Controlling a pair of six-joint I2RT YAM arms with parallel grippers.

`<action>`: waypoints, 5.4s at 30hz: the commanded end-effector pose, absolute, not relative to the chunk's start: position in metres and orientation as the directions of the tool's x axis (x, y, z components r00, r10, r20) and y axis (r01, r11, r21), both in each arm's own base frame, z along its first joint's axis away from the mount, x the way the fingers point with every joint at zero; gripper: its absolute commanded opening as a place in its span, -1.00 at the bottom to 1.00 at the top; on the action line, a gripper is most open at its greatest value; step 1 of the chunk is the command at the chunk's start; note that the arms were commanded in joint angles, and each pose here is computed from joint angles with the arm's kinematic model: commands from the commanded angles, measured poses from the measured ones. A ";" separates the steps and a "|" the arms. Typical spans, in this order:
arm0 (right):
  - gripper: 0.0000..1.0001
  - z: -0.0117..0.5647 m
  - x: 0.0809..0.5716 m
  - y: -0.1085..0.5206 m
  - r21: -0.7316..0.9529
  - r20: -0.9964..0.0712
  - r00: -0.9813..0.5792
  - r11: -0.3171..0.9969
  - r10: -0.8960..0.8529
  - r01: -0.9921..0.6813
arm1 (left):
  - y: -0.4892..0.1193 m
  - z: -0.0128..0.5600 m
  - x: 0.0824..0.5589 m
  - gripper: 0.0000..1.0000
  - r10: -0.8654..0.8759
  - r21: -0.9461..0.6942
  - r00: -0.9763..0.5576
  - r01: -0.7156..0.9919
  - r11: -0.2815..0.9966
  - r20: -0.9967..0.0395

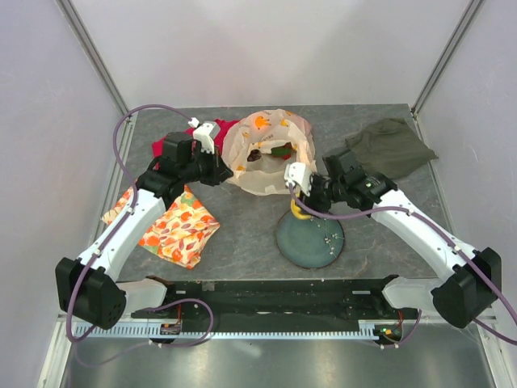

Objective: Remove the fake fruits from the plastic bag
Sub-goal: Place the fake fruit on the plate, then take out the fake fruit from the plastic bag, then place the fake fruit on the plate.

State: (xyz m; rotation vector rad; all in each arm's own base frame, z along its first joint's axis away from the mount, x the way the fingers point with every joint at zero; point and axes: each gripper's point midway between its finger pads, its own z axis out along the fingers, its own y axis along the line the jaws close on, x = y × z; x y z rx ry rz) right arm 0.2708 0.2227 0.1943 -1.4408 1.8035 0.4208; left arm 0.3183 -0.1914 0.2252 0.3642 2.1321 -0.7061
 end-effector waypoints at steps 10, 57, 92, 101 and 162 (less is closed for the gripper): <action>-0.35 0.118 0.241 0.235 -0.094 -0.651 -0.046 0.140 -0.758 -0.986 | -0.202 0.247 0.329 -0.97 -0.006 -0.363 -0.556 0.534 0.764 -0.831; 0.01 0.133 0.431 0.168 -0.162 -0.590 -0.572 0.777 -0.570 -0.608 | -0.202 0.301 0.295 -0.97 -0.003 -0.363 -0.479 0.662 0.655 -0.878; 0.57 0.088 0.489 0.213 -0.338 -0.559 -0.463 0.699 -0.688 -0.630 | -0.219 0.291 0.325 -0.97 0.027 -0.341 -0.454 0.708 0.618 -0.891; 0.45 0.090 0.492 0.215 -0.340 -0.532 -0.454 0.671 -0.715 -0.658 | -0.221 0.291 0.323 -0.97 0.034 -0.337 -0.449 0.716 0.612 -0.893; -0.99 0.204 0.197 0.118 -0.232 -0.643 -0.247 0.492 -0.725 -0.839 | -0.211 0.334 0.350 -0.97 0.000 -0.263 -0.360 0.683 0.681 -0.933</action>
